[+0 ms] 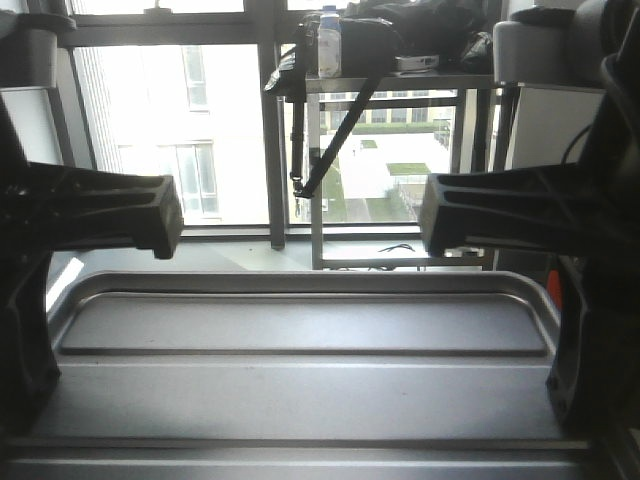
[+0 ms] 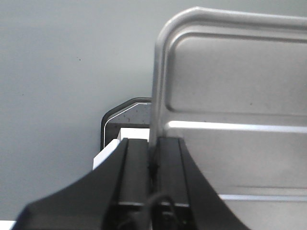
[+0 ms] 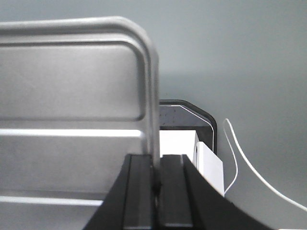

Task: Grab silver tray and stack on right shelf
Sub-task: 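Hold the tray in both grippers while the base drives away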

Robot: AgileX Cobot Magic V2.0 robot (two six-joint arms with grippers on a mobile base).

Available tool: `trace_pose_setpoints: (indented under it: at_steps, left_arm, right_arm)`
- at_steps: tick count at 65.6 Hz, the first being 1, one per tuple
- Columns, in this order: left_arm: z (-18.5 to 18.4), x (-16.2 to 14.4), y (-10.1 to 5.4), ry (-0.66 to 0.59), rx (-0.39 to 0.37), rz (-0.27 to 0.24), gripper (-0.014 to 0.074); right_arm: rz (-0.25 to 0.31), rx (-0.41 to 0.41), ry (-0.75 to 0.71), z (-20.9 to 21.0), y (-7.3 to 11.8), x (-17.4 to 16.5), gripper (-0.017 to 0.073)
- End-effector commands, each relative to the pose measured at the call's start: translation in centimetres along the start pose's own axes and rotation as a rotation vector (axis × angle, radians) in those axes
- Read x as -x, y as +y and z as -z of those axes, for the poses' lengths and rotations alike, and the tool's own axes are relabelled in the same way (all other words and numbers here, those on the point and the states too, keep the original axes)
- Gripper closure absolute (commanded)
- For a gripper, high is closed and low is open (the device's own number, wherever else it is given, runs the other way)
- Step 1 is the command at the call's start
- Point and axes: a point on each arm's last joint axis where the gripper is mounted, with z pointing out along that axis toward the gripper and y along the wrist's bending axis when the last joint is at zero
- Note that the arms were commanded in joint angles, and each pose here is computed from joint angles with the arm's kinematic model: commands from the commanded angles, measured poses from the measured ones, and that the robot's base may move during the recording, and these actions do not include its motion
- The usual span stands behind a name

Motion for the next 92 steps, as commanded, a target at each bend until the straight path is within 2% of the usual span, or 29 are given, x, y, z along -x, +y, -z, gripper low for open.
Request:
trace_pose_setpoints:
  at_steps: [1,92]
  left_arm:
    - [1.14,0.27,-0.06,-0.036,-0.022,0.002,0.0694]
    - [1.14,0.27,-0.06,-0.036,-0.022,0.002,0.0694]
  right_arm:
    - [0.015,0.034,-0.049,1.13,0.18,0.43,0.0502]
    - [0.015,0.034,-0.049,1.13,0.18,0.43,0.0502]
